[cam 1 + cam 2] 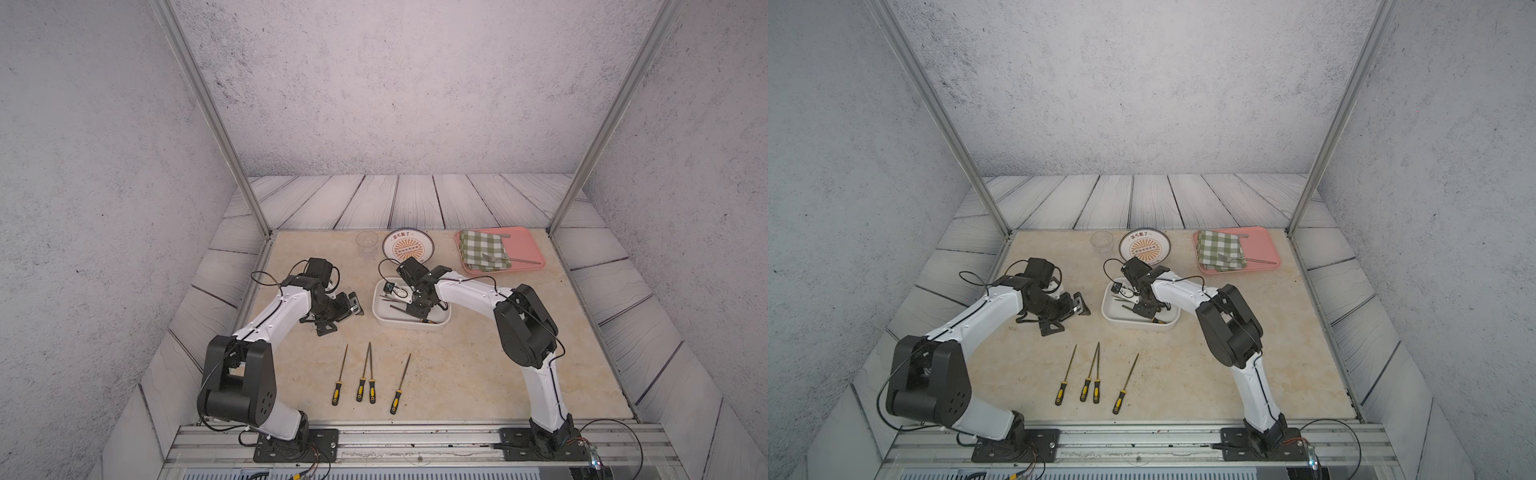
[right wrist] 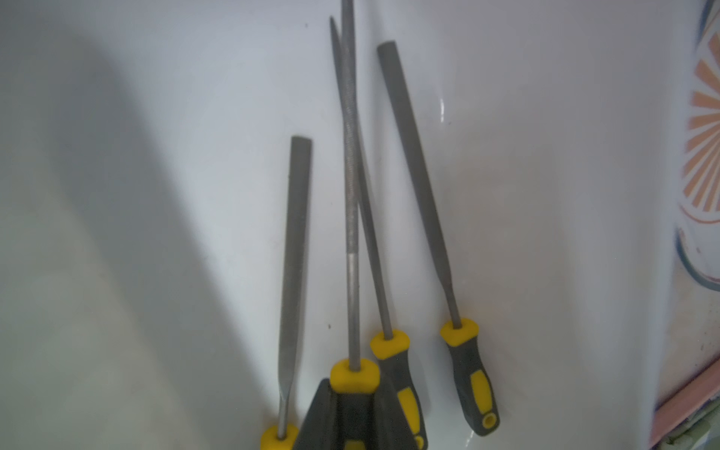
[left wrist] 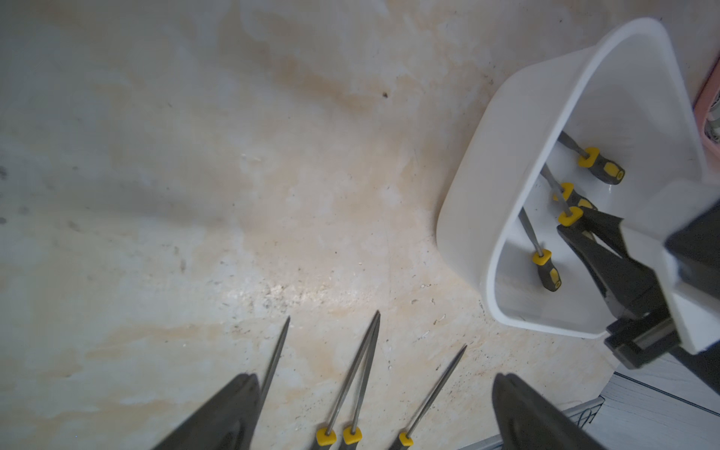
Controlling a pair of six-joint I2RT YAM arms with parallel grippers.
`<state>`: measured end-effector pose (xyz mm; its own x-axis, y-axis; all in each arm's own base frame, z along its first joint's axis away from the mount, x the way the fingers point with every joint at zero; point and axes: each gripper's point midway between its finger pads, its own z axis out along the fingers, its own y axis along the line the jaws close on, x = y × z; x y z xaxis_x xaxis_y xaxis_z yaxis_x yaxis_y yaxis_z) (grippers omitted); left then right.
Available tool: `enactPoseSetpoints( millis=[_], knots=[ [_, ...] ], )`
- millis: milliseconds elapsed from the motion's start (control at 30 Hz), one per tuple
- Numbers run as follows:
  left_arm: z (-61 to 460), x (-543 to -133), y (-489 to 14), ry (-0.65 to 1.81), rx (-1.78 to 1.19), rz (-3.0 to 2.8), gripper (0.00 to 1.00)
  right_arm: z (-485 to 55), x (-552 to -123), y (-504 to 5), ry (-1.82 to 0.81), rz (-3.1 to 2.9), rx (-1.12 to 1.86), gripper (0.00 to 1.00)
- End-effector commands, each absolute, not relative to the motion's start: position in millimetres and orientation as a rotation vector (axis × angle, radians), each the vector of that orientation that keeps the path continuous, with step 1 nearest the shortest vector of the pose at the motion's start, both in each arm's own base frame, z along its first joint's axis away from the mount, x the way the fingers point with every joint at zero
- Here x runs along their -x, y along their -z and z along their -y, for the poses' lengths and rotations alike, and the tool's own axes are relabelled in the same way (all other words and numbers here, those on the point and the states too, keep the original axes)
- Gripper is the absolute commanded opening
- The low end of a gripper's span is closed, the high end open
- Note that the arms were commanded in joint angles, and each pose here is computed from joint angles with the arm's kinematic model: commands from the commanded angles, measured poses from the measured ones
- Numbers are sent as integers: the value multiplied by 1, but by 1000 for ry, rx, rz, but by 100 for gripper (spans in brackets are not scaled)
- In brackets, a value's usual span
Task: Put the file tool into the storage box
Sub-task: Place the file tool in the storage box.
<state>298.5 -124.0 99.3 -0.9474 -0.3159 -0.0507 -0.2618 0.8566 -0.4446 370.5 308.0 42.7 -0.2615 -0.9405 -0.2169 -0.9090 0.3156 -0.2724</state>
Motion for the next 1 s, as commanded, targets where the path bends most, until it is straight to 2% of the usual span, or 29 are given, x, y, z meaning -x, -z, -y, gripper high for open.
enactPoseSetpoints(
  millis=[0,667,767,867,967],
  knots=[
    [128,-300,-102,680,427,-2911,99,-305,-371,-36,154,-2247,1665,13],
    [133,-295,-93,670,410,-2946,99,-285,-384,-25,255,-2244,1631,14],
    [134,-295,-91,669,409,-2951,99,-283,-387,-25,271,-2243,1630,19],
    [134,-295,-92,672,403,-2952,99,-283,-389,-27,280,-2242,1624,30],
    [134,-294,-91,670,402,-2953,99,-282,-391,-31,293,-2242,1610,37]
  ],
)
